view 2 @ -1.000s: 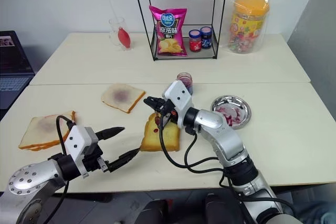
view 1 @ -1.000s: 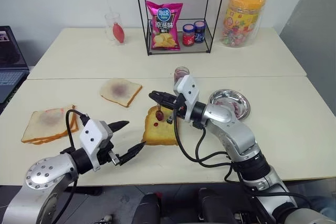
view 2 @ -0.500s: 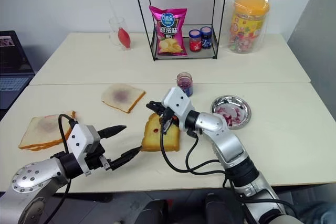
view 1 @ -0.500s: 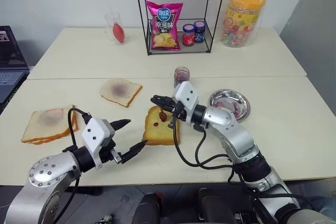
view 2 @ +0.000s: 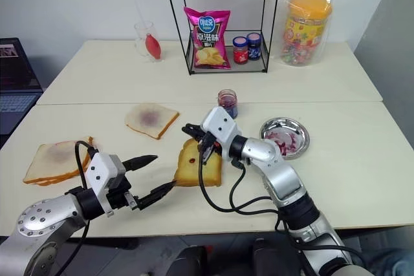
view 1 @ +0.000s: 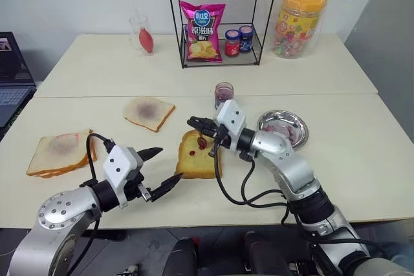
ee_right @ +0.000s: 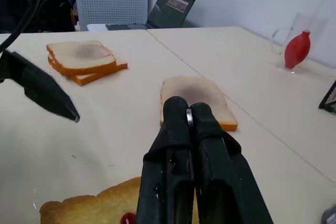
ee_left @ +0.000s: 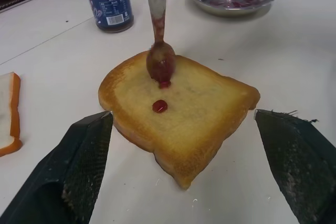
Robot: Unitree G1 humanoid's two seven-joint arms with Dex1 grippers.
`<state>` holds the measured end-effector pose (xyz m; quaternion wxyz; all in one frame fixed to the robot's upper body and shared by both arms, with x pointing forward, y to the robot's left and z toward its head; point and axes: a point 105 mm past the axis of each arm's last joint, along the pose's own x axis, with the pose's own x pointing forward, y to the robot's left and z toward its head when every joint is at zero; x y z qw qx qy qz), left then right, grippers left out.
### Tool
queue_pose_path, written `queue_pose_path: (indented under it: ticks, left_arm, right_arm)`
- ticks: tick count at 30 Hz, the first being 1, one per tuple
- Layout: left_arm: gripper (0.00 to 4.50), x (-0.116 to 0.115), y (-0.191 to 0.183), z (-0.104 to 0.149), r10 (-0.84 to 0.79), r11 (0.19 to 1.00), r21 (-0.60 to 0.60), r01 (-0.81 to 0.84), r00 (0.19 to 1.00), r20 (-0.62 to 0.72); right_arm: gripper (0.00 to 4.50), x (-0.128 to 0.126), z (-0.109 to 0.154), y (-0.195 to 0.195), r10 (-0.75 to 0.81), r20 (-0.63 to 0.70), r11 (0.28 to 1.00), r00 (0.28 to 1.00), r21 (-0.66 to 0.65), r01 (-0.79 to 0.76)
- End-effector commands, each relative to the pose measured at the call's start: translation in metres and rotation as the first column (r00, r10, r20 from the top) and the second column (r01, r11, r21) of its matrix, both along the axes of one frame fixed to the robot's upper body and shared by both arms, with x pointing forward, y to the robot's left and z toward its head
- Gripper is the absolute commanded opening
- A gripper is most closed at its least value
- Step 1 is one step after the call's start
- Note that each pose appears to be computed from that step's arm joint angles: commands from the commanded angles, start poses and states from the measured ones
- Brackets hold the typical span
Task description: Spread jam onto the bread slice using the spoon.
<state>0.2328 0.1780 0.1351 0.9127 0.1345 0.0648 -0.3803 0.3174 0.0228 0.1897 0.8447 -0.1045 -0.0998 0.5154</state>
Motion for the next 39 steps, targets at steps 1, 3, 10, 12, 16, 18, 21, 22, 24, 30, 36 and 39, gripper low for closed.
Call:
queue_pose_path:
  ticks: [1,3,10,12,16,18,21,22,24,30,36,39]
  left_arm:
    - [4.50,-0.001,-0.002,0.007,-0.013,1.000,-0.007,0.013,1.000,0.024]
    - [4.50,-0.002,-0.001,0.008,-0.009,1.000,-0.016,0.009,1.000,0.018]
    - [4.50,0.001,0.015,0.016,0.016,1.000,-0.025,-0.016,0.999,0.027]
    - [4.50,0.003,0.020,0.017,0.017,1.000,-0.015,-0.017,0.999,0.033]
    - [4.50,0.002,0.021,0.017,-0.021,1.000,0.014,0.020,0.999,0.037]
    - [4.50,0.001,0.021,0.016,-0.034,0.999,0.022,0.034,0.999,0.031]
    - [4.50,0.000,0.022,0.012,-0.042,0.999,0.035,0.041,0.999,0.022]
    - [4.50,-0.001,0.022,0.010,-0.048,0.998,0.044,0.048,0.999,0.018]
    - [4.50,-0.003,0.020,0.007,-0.074,0.995,0.061,0.074,0.997,0.008]
    - [4.50,-0.009,0.018,0.002,-0.113,0.990,0.087,0.113,0.994,-0.006]
    - [4.50,-0.009,0.013,0.002,-0.122,0.988,0.092,0.122,0.993,-0.003]
    - [4.50,-0.007,0.012,0.004,-0.117,0.989,0.090,0.116,0.993,0.007]
  right_arm:
    - [0.01,-0.007,0.032,-0.001,0.019,0.004,0.994,1.000,0.107,-0.019]
    - [0.01,-0.005,0.031,-0.003,0.012,-0.060,0.990,0.998,0.139,-0.004]
    - [0.01,0.003,0.009,-0.007,0.043,-0.399,0.959,0.916,0.275,0.075]
    - [0.01,0.006,0.002,-0.008,0.065,-0.498,0.942,0.865,0.318,0.112]
    - [0.01,0.013,-0.014,-0.009,0.078,-0.615,0.919,0.785,0.350,0.183]
    - [0.01,0.016,-0.018,-0.009,0.070,-0.629,0.918,0.774,0.344,0.197]
    - [0.01,0.023,-0.023,-0.009,0.074,-0.674,0.893,0.735,0.373,0.252]
    - [0.01,0.026,-0.026,-0.009,0.069,-0.687,0.886,0.724,0.376,0.273]
    - [0.01,0.035,-0.035,-0.010,0.048,-0.719,0.869,0.693,0.371,0.326]
    - [0.01,0.048,-0.050,-0.019,0.021,-0.786,0.829,0.618,0.359,0.428]
    - [0.01,0.059,-0.050,-0.034,-0.031,-0.798,0.778,0.602,0.359,0.516]
    - [0.01,0.064,-0.040,-0.042,-0.036,-0.791,0.761,0.611,0.375,0.530]
